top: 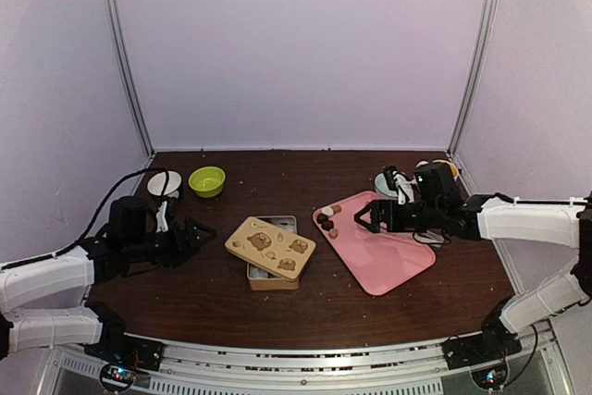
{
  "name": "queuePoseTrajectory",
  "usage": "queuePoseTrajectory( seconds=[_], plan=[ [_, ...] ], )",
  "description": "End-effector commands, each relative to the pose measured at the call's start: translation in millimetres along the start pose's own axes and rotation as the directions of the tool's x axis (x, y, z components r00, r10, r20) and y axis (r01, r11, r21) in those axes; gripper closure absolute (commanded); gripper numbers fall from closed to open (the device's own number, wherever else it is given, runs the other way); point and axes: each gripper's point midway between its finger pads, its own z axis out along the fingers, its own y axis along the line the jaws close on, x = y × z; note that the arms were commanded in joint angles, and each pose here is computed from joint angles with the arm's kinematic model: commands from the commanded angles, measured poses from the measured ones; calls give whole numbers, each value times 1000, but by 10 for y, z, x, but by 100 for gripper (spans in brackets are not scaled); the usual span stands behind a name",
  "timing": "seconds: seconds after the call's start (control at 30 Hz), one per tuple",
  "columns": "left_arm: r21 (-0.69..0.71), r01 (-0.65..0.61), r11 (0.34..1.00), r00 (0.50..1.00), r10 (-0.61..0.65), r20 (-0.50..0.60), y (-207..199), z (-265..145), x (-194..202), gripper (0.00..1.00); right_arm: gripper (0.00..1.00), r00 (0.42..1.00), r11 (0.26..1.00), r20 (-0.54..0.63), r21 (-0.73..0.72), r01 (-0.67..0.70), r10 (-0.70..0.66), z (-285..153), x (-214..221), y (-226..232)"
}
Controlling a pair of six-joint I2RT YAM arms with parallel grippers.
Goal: Pack the chocolate
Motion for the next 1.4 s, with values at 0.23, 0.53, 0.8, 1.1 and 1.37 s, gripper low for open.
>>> queuePoseTrajectory(
  seconds=[0.23,0.53,0.8,1.1,1.37],
  plan=[
    [128,21,992,998,-14,-60,-342,394,89,24,10,996,982,-84,-186,-30,14,545,145,845],
    [119,48,992,997,-40,-73,-243,570,119,34,23,987,970,-160,-238,-59,21,867,370,1051],
    [127,71,989,995,-61,-82,-207,704,123,40,23,982,972,-188,-226,-66,23,1013,422,1102],
    [115,64,991,995,-55,-82,-159,784,119,45,23,975,975,-223,-212,-58,9,1124,561,1129],
    [107,60,992,997,-53,-61,-125,844,75,57,24,970,972,-243,-229,-56,-1,1145,638,1202]
  ],
)
